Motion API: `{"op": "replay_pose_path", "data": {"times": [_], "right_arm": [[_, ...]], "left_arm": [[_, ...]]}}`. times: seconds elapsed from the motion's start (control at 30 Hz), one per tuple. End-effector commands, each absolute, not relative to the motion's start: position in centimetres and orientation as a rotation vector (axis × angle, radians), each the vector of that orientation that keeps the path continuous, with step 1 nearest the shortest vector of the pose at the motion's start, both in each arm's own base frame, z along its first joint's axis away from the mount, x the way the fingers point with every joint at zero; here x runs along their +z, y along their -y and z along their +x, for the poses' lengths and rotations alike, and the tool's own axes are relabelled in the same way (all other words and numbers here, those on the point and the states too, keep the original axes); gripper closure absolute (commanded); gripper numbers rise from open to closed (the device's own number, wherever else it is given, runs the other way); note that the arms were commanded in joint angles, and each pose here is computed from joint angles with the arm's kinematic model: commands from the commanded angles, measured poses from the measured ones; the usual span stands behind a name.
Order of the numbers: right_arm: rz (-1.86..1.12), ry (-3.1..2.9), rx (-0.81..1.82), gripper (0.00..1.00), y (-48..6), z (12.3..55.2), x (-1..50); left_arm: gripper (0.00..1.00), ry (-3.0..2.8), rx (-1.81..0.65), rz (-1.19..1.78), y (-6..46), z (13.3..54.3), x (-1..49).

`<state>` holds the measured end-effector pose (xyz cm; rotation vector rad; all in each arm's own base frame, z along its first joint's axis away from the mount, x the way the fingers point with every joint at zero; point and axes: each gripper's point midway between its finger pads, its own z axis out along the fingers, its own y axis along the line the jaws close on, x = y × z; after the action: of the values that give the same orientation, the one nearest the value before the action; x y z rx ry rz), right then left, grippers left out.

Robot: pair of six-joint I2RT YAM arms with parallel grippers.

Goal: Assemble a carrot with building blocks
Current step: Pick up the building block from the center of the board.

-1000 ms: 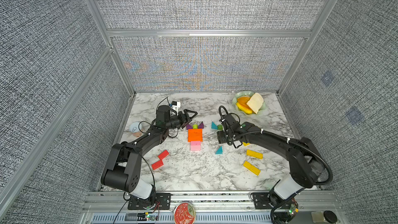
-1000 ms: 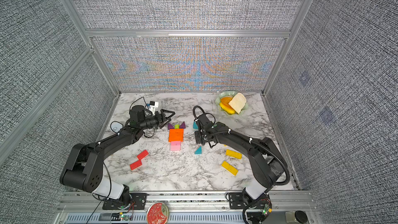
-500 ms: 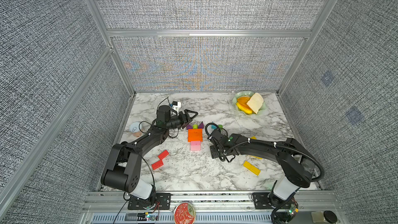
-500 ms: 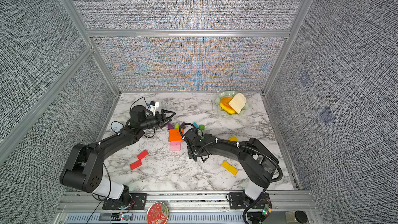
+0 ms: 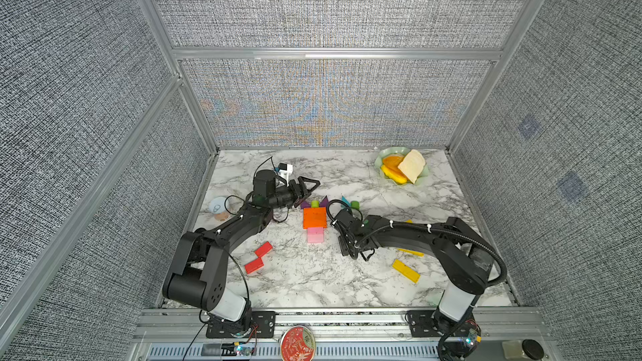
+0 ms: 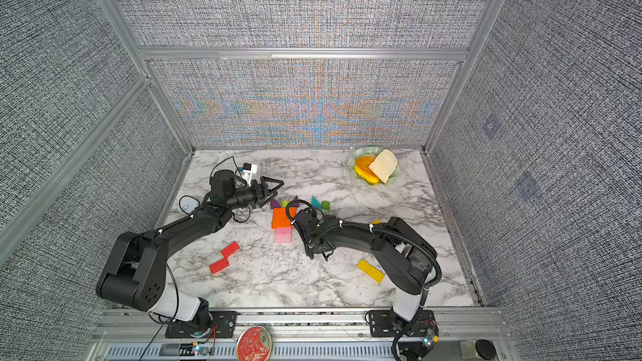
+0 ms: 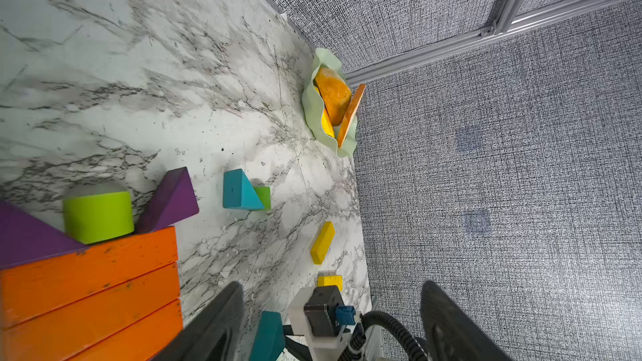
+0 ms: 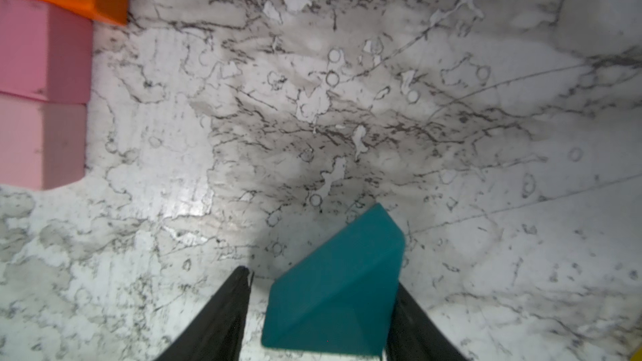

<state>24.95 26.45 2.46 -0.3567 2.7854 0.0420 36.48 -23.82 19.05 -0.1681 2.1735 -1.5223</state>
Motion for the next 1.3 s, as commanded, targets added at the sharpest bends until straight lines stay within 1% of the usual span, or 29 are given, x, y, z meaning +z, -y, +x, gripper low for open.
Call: {"op": "replay_pose_path", "data": {"times": [0.0,0.2,0.5,0.87,1.03,1.27], "right_arm": [[-0.334,-2.784,0.021,0.42,-26.1,25.0,2.2],[-0.317,-2.786,0.019,0.48,-25.9,25.0,1.7],[-0.305,-2.773,0.028,0.52,-25.7,25.0,1.9],[-0.259,-2.726,0.065,0.55,-25.5,25.6,3.4],[-0.193,-2.707,0.059,0.55,-23.7,27.8,4.9],[-0.076,-2.672,0.033,0.55,-18.7,34.3,6.8]], "left_arm": [[0.19,-2.155,-1.530,-0.138,24.0,36.5,19.6],[0.19,-2.157,-1.524,-0.138,24.1,36.6,19.5],[0.19,-2.167,-1.526,-0.138,24.2,36.5,19.2],[0.19,-2.166,-1.525,-0.138,24.3,36.6,19.3],[0.19,-2.170,-1.523,-0.142,24.2,36.5,19.1],[0.19,-2.165,-1.525,-0.139,24.2,36.5,19.4]]}}
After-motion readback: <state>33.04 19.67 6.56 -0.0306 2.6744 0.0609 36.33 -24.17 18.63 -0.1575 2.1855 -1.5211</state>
